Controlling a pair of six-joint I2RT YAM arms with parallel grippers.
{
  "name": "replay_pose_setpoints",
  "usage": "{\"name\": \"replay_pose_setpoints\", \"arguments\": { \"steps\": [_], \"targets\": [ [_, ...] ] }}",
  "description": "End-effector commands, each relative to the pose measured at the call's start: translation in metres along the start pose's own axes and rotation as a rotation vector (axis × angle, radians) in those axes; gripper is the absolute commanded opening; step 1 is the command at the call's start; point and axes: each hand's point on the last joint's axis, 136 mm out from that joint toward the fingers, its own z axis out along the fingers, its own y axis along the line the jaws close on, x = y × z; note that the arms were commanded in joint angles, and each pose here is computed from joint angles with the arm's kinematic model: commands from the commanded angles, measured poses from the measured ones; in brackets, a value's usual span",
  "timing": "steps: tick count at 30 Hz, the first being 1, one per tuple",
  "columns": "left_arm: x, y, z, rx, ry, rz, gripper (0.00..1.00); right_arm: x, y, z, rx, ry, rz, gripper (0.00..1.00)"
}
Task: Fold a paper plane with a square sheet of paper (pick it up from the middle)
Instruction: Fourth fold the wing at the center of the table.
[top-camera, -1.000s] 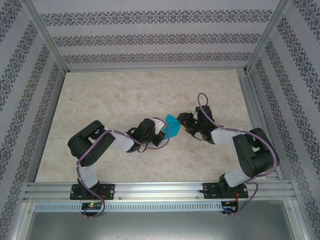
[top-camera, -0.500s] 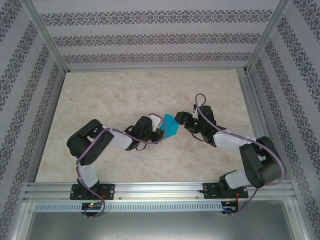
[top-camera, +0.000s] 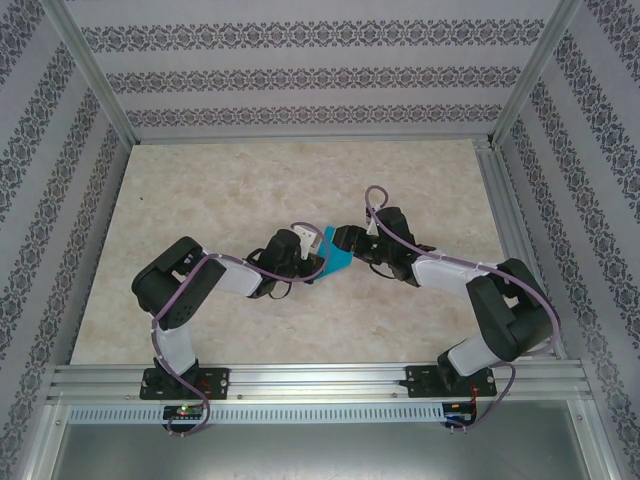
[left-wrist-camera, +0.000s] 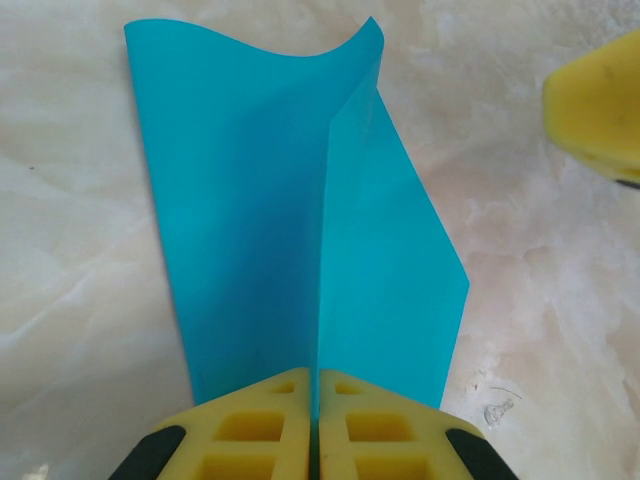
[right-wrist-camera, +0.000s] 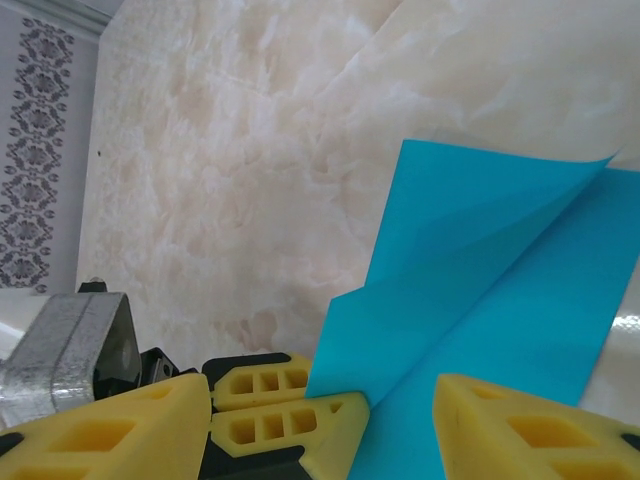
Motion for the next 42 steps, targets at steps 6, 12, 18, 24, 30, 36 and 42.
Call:
{"name": "replay_pose_setpoints", "arguments": {
  "steps": [6,12,18,24,30,36,42],
  "targets": [
    [-0.007,0.001,-0.001,0.022,-0.016,-0.053,0.1,0.003,-0.009,0.018,0.038,0.025,0.037,0.55],
    [-0.007,0.001,-0.001,0.03,-0.015,-0.055,0.11,0.002,-0.014,0.029,0.06,0.035,0.073,0.52],
    [-0.005,-0.002,-0.001,0.041,-0.001,-0.063,0.14,0.003,-0.025,0.04,0.103,0.058,0.107,0.48],
    [-0.008,-0.004,-0.003,0.043,0.011,-0.083,0.16,0.009,-0.035,0.043,0.131,0.076,0.129,0.47],
    [-0.003,0.001,0.001,0.027,0.033,-0.103,0.13,0.001,-0.022,0.037,0.064,0.042,0.124,0.49],
    [-0.004,0.007,0.0,0.008,0.032,-0.141,0.11,0.003,-0.027,0.03,0.088,0.031,0.12,0.48],
    [-0.006,0.006,-0.001,0.016,0.021,-0.153,0.11,0.009,-0.034,0.034,0.112,0.051,0.135,0.44]
  ]
}}
